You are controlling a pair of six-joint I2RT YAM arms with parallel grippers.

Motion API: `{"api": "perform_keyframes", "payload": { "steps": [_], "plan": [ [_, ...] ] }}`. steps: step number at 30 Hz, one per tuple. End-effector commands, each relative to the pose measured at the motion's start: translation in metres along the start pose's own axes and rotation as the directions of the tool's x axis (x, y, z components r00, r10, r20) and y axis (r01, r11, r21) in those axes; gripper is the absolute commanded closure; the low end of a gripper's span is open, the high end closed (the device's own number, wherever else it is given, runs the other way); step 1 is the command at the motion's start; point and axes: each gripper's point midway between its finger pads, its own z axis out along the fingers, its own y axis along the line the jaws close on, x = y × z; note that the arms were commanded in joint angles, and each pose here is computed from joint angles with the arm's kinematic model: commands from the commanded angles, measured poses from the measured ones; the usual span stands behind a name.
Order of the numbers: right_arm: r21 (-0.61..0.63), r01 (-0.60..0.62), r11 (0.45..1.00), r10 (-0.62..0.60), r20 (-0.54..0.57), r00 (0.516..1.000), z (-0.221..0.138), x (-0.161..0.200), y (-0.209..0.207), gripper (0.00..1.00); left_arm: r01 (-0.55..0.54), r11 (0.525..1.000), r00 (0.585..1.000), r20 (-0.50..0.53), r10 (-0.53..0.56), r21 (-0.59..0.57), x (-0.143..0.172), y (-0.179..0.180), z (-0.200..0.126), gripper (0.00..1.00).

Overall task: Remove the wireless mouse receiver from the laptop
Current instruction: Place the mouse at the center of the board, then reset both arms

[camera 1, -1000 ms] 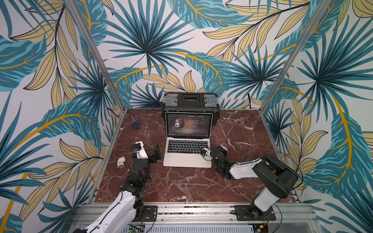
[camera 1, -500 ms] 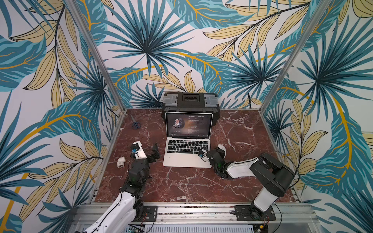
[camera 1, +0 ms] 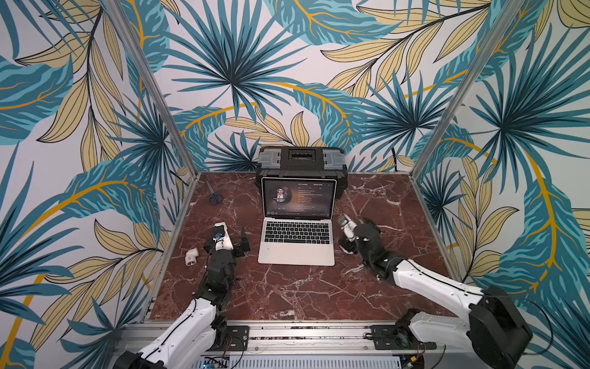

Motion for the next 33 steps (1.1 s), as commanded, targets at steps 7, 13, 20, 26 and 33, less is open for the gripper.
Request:
{"api": "perform_keyframes", "payload": {
  "steps": [7, 13, 20, 26, 33],
  "plan": [
    [0.108, -0.468, 0.877, 0.455, 0.129, 0.881, 0.027, 0.063, -0.054, 0.01, -0.228, 0.971, 0.972, 0.083, 0.222, 0.072, 0.0, -0.026, 0.05, 0.0],
    [0.089, -0.496, 0.864, 0.482, 0.144, 0.864, 0.052, 0.065, -0.057, 0.01, -0.168, 0.978, 0.986, 0.044, 0.164, 0.125, 0.026, -0.019, 0.068, 0.0],
    [0.121, -0.521, 0.845, 0.506, 0.138, 0.852, 0.071, 0.082, -0.058, 0.01, -0.179, 0.966, 0.982, -0.029, 0.188, 0.189, 0.029, -0.029, 0.084, 0.0],
    [0.117, -0.557, 0.822, 0.549, 0.094, 0.83, 0.073, 0.089, -0.063, 0.01, -0.133, 0.98, 0.982, -0.116, 0.15, 0.145, 0.034, -0.015, 0.098, 0.0],
    [0.116, -0.558, 0.822, 0.551, 0.085, 0.83, 0.074, 0.09, -0.062, 0.0, -0.137, 0.979, 0.98, -0.121, 0.156, 0.152, 0.034, -0.017, 0.099, 0.0]
  ]
}}
